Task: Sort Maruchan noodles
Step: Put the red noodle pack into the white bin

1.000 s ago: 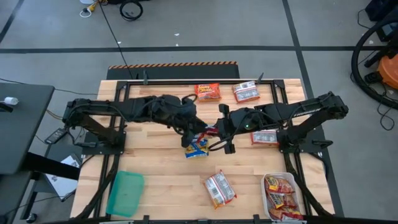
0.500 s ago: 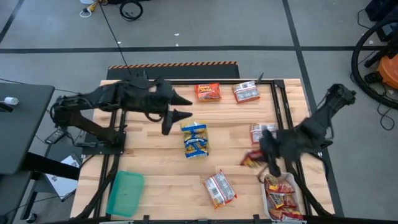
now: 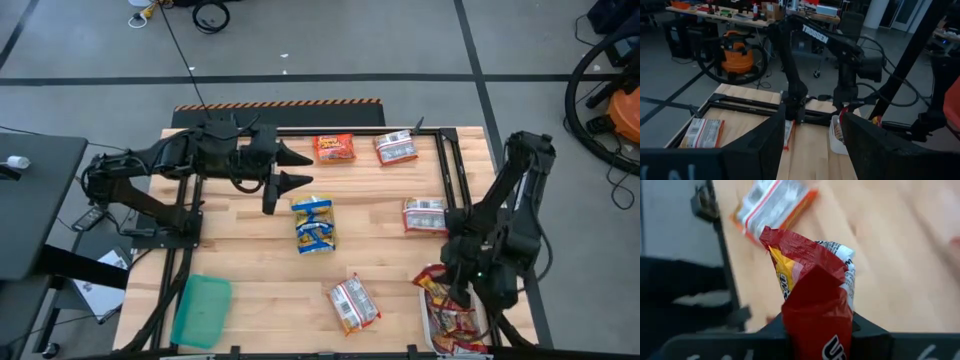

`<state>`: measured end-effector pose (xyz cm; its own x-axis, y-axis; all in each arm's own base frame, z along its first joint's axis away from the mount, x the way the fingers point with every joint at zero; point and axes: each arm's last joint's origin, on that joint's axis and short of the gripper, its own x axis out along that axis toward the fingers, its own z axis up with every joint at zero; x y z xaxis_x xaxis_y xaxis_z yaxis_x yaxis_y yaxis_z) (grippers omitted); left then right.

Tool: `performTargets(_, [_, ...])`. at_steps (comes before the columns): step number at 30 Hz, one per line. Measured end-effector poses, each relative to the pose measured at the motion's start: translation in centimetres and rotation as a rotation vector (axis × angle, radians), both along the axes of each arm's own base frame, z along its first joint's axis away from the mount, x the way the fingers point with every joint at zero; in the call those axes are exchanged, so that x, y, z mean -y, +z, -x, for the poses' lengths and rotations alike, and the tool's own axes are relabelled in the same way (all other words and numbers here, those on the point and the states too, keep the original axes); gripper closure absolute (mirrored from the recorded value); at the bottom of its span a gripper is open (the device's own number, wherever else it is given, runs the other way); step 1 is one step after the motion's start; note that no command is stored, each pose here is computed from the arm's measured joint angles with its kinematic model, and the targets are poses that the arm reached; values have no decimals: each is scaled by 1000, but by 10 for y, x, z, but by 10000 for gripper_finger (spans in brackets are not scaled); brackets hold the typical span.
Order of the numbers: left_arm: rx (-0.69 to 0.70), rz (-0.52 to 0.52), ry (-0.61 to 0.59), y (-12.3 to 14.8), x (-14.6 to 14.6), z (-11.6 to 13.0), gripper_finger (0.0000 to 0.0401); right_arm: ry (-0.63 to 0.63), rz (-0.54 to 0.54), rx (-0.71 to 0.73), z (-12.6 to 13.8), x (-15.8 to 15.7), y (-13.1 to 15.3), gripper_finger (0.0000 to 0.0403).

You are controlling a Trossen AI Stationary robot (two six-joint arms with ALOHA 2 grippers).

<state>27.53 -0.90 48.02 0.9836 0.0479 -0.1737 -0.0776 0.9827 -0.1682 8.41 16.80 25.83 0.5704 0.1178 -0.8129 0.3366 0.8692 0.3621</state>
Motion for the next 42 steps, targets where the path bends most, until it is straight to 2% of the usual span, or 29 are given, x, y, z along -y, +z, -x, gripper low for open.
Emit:
performTargets(4, [-7, 10, 0, 0, 0, 1, 202, -36, 108, 11, 2, -12, -16, 345])
performTargets(7, [-10, 10, 0, -1, 0, 1, 202, -68, 110, -1, 7, -21, -25, 342])
performTargets(11, [-23, 11, -13, -2, 1, 1, 202, -127, 62, -68, 17, -31, -35, 325])
performTargets(16, [-45, 10, -14, -4, 1, 2, 202, -59, 2, -270, 25, -30, -32, 275])
performTargets(19, [-44, 9, -15, -4, 1, 2, 202, 3, -40, -286, 21, -20, -15, 243])
performTargets(21, [-46, 8, -15, -4, 1, 2, 202, 6, -67, -231, 16, -11, -4, 237])
performTargets(25, [-66, 10, -15, -6, 1, 2, 202, 41, -5, -151, 10, -1, 0, 268])
performTargets(31, [-96, 11, -46, -9, 10, 3, 202, 144, 1, -296, 10, -10, -21, 345])
performTargets(34, [-104, 10, -62, -9, 14, 4, 202, 171, 7, -323, 5, -11, -20, 379])
performTargets(36, [-107, 7, -66, -10, 15, 4, 202, 143, 14, -247, -2, -9, -10, 393])
performTargets(39, [-119, 6, -60, -11, 14, 4, 202, 80, 26, -93, -9, -5, 10, 393])
performTargets(42, [-122, 2, -45, -10, 13, 7, 202, 60, 76, -50, -5, -4, 10, 397])
